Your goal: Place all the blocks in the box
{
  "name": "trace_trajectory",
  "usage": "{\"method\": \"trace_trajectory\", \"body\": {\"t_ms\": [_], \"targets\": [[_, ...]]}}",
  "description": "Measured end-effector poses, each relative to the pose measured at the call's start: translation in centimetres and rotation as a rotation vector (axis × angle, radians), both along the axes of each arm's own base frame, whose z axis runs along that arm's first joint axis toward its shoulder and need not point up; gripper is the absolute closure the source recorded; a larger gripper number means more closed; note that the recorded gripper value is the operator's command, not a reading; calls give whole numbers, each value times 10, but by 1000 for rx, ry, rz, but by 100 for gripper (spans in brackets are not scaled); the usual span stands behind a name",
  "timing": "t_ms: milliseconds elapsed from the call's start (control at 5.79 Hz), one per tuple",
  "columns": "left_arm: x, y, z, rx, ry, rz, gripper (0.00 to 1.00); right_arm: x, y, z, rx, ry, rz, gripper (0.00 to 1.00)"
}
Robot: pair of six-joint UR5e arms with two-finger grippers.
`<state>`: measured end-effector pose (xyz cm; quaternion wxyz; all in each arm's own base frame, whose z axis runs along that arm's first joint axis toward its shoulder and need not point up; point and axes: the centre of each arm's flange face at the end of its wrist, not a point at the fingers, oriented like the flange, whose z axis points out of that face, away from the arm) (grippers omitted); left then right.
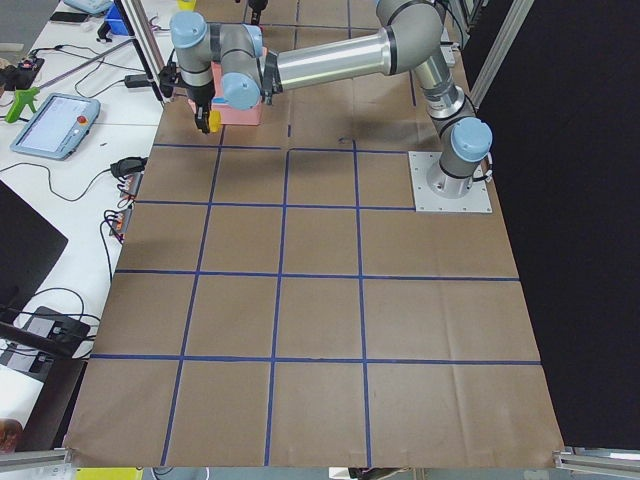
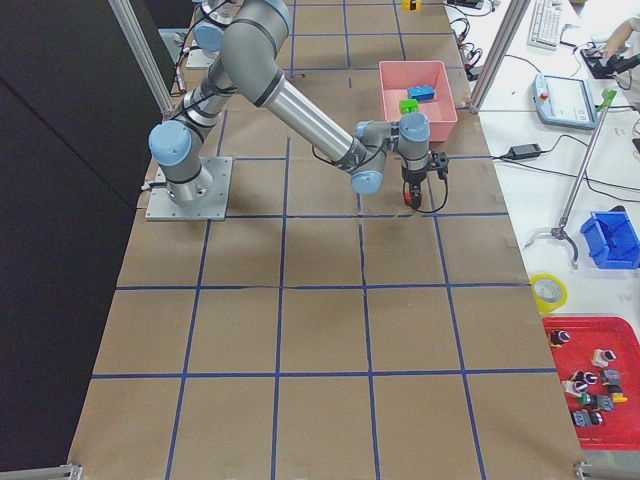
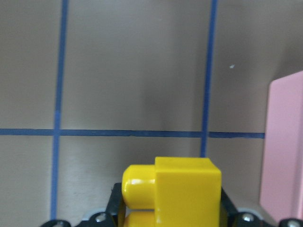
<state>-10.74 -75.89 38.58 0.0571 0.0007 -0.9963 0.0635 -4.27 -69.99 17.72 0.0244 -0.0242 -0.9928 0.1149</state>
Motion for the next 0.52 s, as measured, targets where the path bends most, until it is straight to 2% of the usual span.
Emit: {"method": "trace_trajectory", "body": {"t_ms": [345,518], "targets": [[-124,-7,-26,5,19,-17,71,0,-1,10,-6,2,8,96],[-164,-11,-54,4,18,-27,67,-1,-2,18,-15,6,15,96]]}}
